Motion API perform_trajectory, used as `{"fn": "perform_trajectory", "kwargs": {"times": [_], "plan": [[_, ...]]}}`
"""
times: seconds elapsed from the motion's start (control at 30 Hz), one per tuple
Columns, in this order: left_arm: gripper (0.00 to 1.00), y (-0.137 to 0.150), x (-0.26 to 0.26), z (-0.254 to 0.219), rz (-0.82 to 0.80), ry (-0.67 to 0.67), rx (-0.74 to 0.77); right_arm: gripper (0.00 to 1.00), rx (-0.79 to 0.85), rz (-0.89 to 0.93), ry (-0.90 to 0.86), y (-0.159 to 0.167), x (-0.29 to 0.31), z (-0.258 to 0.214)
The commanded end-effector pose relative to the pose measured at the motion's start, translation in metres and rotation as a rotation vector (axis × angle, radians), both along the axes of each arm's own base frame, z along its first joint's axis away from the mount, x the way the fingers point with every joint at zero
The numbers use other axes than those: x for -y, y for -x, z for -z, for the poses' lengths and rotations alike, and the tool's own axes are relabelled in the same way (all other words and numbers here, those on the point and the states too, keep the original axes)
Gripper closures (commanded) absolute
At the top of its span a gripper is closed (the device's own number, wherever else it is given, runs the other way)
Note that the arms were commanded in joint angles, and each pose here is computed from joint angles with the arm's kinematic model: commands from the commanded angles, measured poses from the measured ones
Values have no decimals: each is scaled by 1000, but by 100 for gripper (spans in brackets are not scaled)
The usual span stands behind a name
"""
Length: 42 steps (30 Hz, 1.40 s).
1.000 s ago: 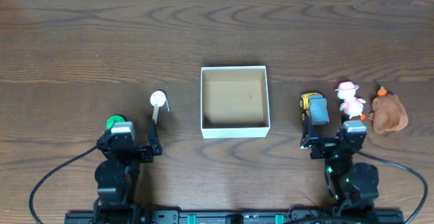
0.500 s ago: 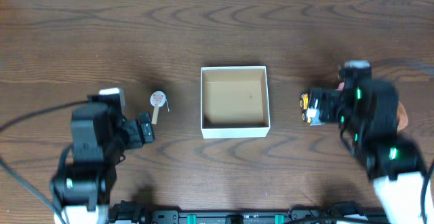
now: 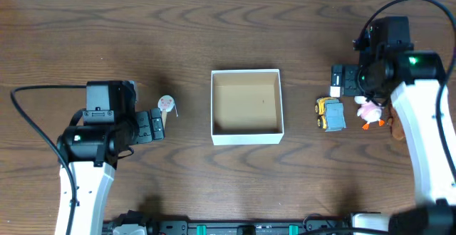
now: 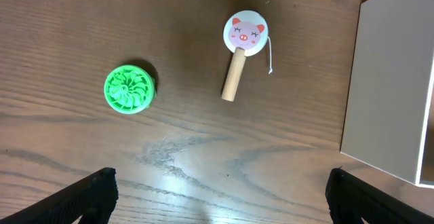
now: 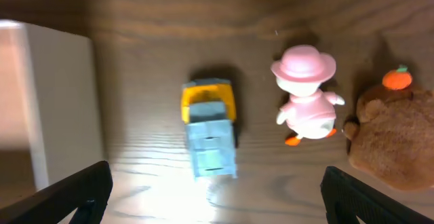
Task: Pack container
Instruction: 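Move the right gripper over the yellow toy truck and grasp it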
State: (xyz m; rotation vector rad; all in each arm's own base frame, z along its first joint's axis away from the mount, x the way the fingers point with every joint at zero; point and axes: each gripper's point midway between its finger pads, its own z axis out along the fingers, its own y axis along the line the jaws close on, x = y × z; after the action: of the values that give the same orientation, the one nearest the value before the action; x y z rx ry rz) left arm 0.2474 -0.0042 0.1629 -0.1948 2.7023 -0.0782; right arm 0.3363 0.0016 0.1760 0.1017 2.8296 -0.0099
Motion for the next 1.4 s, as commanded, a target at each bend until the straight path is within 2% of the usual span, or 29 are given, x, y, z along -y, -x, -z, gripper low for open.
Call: {"fn": "perform_trajectory", "kwargs": {"times": [0.0, 0.33, 0.7, 0.93, 1.23, 1.37], "plan": [[2, -3, 0, -6, -10, 13, 15, 1, -121, -51, 33, 1, 9, 37], [2, -3, 0, -6, -10, 13, 15, 1, -335, -127, -16, 5, -5, 106], [2, -3, 0, -6, -10, 13, 15, 2, -431, -136, -20, 9, -5, 138], [2, -3, 0, -6, -10, 13, 15, 19, -428, -137, -19, 8, -6, 138], [2, -3, 0, -6, -10, 13, 15, 47, -429, -136, -20, 8, -6, 138], [2, -3, 0, -6, -10, 13, 15, 52, -430, -136, -20, 8, -6, 138]]}}
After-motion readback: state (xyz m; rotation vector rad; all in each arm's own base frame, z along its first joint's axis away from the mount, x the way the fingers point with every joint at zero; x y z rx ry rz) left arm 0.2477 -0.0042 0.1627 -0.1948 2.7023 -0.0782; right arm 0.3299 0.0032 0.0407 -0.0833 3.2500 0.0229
